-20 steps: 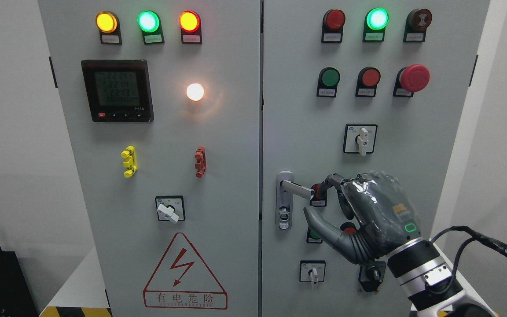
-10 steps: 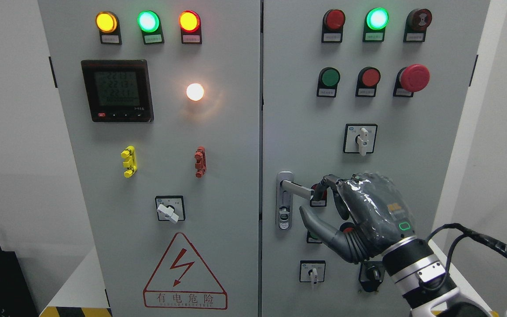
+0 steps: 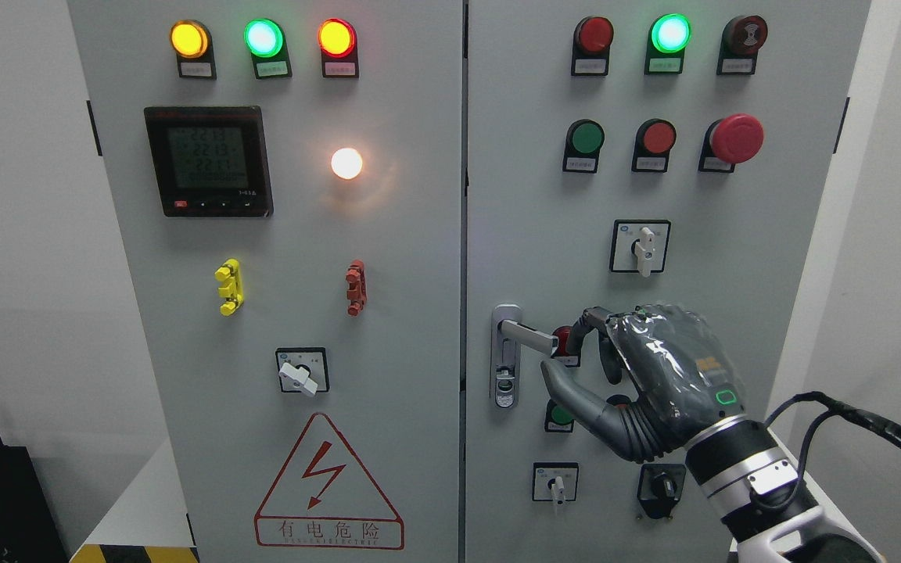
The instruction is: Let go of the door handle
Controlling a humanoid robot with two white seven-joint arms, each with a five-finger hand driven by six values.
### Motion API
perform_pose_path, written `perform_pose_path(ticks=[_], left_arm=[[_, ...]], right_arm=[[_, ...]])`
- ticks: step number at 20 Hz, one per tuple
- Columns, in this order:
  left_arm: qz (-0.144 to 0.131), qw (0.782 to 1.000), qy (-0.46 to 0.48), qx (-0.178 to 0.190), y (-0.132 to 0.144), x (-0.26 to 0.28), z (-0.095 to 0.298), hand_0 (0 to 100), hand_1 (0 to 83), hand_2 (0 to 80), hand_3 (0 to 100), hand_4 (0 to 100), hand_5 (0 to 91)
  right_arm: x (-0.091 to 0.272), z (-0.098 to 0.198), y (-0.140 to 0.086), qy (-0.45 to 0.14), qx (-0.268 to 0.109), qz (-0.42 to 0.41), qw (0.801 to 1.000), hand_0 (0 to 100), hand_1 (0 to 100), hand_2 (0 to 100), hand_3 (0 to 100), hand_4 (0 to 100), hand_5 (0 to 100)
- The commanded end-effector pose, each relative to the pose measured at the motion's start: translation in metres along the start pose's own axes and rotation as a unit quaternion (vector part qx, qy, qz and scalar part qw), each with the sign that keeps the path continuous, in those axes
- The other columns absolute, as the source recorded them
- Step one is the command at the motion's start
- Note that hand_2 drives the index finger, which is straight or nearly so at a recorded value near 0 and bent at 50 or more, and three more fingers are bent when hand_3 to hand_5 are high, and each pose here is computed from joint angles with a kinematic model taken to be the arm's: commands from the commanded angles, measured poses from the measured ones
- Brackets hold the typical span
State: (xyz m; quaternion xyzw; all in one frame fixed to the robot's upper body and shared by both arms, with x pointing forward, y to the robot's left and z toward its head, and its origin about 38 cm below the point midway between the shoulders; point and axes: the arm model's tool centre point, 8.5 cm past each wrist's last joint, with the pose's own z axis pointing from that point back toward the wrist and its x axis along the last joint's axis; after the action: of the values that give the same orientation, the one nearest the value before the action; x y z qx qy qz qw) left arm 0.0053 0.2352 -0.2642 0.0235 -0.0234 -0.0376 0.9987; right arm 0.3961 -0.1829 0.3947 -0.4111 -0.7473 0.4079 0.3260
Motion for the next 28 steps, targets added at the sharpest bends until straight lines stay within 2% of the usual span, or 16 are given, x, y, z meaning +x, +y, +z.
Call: perform_pose_path(ticks=[1, 9, 15, 28], left_arm=[[0.001, 1.0, 0.003, 0.0, -0.0001, -0.0012, 0.0002, 12, 38.9, 0.0, 0, 0, 0.0], [0.001, 1.0, 0.003, 0.0, -0.0001, -0.0012, 0.0002, 12, 38.9, 0.0, 0, 0, 0.0], [0.001, 1.0, 0.003, 0.0, -0.0001, -0.0012, 0.0002, 12, 38.9, 0.0, 0, 0, 0.0], [0.001, 1.0, 0.003, 0.0, -0.0001, -0.0012, 0.0002, 12, 38.9, 0.0, 0, 0, 0.0]], right_arm=[[-0.006, -0.0023, -0.0083, 0.011, 0.004, -0.007, 1.0, 40, 16, 49, 93, 98, 99], [-0.0049, -0.005, -0.0124, 0.01, 0.006, -0.011, 1.0, 40, 18, 49, 100, 100, 100], [-0.0045, -0.0072, -0.0154, 0.014, 0.006, -0.011, 1.0, 40, 22, 52, 100, 100, 100], [-0.005, -0.0118, -0.0145, 0.046, 0.022, -0.028, 0.998, 41, 23, 51, 100, 100, 100]])
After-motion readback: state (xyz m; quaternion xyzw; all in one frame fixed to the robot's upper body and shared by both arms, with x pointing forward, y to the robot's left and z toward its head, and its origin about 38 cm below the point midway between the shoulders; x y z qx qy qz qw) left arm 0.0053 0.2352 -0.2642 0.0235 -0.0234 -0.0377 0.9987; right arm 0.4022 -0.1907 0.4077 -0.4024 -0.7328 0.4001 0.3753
